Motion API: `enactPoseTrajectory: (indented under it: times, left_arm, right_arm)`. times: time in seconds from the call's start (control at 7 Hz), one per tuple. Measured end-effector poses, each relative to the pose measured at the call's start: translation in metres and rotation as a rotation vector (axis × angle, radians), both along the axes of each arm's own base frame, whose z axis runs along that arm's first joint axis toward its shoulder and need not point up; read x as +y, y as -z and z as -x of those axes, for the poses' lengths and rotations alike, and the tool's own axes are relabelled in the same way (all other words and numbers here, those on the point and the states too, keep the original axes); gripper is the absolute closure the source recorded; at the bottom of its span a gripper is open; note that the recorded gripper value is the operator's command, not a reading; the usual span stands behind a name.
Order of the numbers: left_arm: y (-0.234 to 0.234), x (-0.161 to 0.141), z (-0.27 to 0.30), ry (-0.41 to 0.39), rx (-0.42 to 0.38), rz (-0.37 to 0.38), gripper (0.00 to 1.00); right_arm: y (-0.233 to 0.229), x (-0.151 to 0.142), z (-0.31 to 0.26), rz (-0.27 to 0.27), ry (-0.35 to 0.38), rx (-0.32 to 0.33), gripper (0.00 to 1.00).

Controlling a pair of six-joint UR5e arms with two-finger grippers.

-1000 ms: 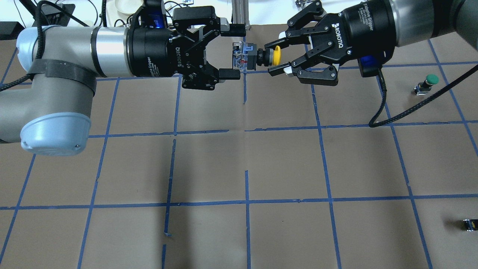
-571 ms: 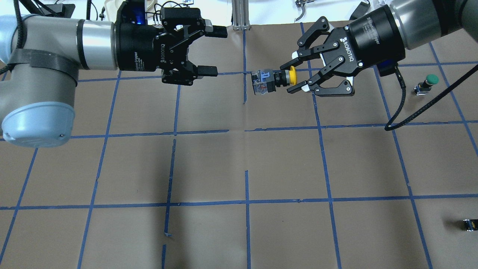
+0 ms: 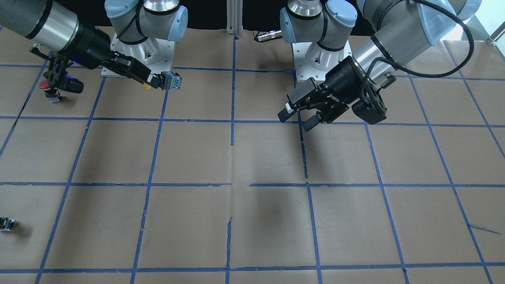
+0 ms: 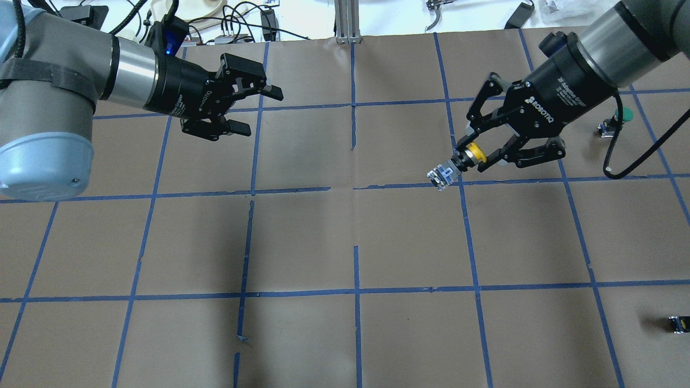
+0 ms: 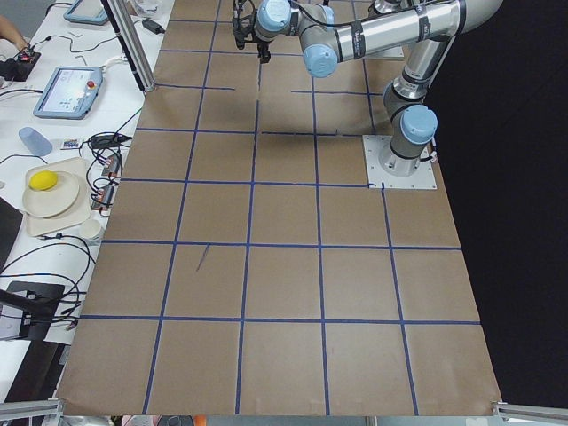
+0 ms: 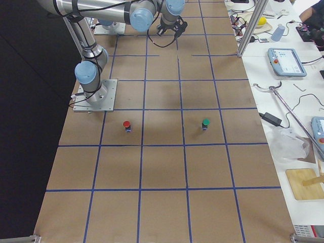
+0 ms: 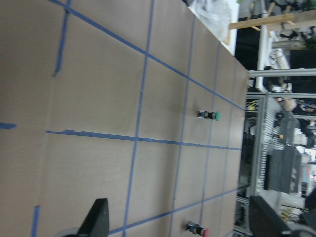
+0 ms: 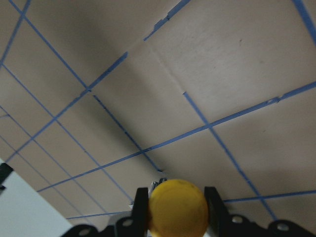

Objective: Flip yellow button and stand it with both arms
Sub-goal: 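Carry the button cap-up with the right gripper away while the left gripper withdraws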

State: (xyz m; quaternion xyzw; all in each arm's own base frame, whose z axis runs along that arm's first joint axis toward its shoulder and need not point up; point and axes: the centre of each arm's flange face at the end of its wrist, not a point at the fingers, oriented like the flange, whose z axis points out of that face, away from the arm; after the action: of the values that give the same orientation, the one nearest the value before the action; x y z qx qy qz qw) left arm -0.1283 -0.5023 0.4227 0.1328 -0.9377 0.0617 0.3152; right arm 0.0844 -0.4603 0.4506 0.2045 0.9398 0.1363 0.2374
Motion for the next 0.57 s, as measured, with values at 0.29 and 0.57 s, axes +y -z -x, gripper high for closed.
enactPoseTrajectory:
  times: [0.29, 0.57]
  left_arm:
    - [0.005, 0.0, -0.016, -0.018, -0.247, -0.067, 0.0]
    - [-0.029, -0.009, -0.018, 0.013, -0.459, -0.145, 0.0]
  right_arm:
    - [0.03, -0.006, 0.056, 0.175, -0.305, 0.161, 0.9]
    - [0.062, -0.016, 0.104, 0.317, -0.598, 0.262, 0.89]
